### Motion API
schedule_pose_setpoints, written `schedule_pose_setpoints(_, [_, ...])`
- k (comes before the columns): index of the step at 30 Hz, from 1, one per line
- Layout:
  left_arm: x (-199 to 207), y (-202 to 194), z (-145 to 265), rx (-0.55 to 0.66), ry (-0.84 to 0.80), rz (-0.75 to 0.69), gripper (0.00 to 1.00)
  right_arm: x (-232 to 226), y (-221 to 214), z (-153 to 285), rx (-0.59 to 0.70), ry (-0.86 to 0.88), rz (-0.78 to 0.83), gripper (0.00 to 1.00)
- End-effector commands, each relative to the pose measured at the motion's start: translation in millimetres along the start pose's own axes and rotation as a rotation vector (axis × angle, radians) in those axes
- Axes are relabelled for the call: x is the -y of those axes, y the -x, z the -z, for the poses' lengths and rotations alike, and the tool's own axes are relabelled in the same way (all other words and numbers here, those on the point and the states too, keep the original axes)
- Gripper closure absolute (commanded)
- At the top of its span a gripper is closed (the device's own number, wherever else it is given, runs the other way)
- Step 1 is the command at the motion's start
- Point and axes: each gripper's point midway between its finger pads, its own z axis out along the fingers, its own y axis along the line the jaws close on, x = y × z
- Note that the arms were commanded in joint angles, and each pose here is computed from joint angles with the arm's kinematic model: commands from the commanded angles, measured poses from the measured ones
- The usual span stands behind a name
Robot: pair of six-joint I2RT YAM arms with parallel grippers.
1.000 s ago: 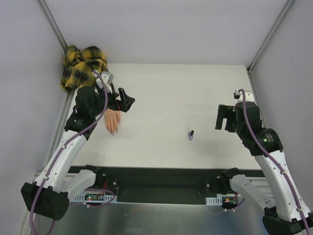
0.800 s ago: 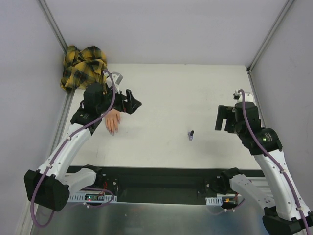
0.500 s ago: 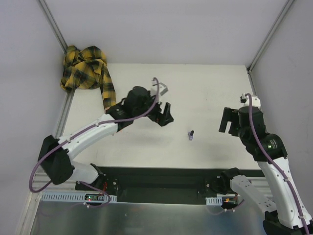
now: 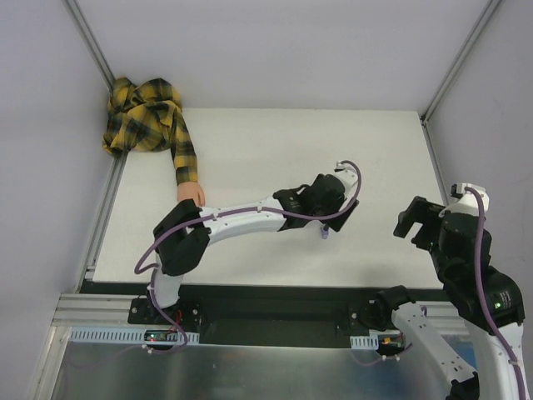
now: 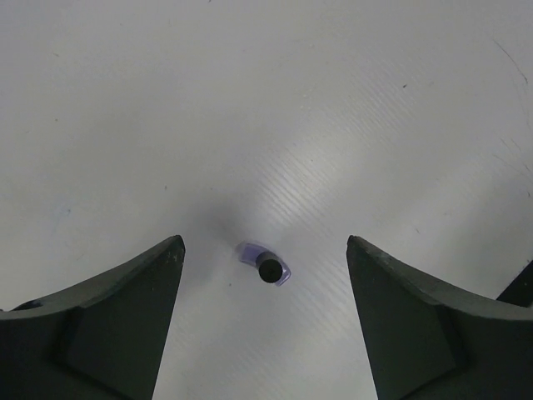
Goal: Paint the nails
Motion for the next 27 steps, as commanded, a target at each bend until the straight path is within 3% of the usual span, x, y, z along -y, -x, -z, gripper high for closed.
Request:
schedule_pose_setpoints(1, [-1.9, 15.2, -6.8, 0.046, 0.138, 0.005, 0.21, 6.1, 1.8, 9.1, -0.002, -0.006, 0.019, 0.04])
schedule_pose_setpoints(6, [-0.2, 5.7, -21.4, 0.017, 0.159, -0.043, 0.23, 2.3, -1.6, 10.7, -0.014, 0.024, 0.026, 0.04])
schedule_pose_setpoints(9, [-4.0, -2.9, -23.9, -0.008, 0.182, -0.031, 0.31, 1.3, -2.5, 10.3, -0.019, 0.030, 0.037, 0.04])
schedule_pose_setpoints(22, [-2.8, -36.2, -27.6, -0.086, 0.169, 0.009, 0.50, -2.1, -11.7, 3.6, -0.049, 0.036, 0.049, 0.04])
schedule_pose_setpoints(27, [2.1, -42.1, -28.0, -0.098, 0.166, 0.000, 0.51, -3.2, -13.4, 3.5, -0.053, 0.042, 0.045, 0.04])
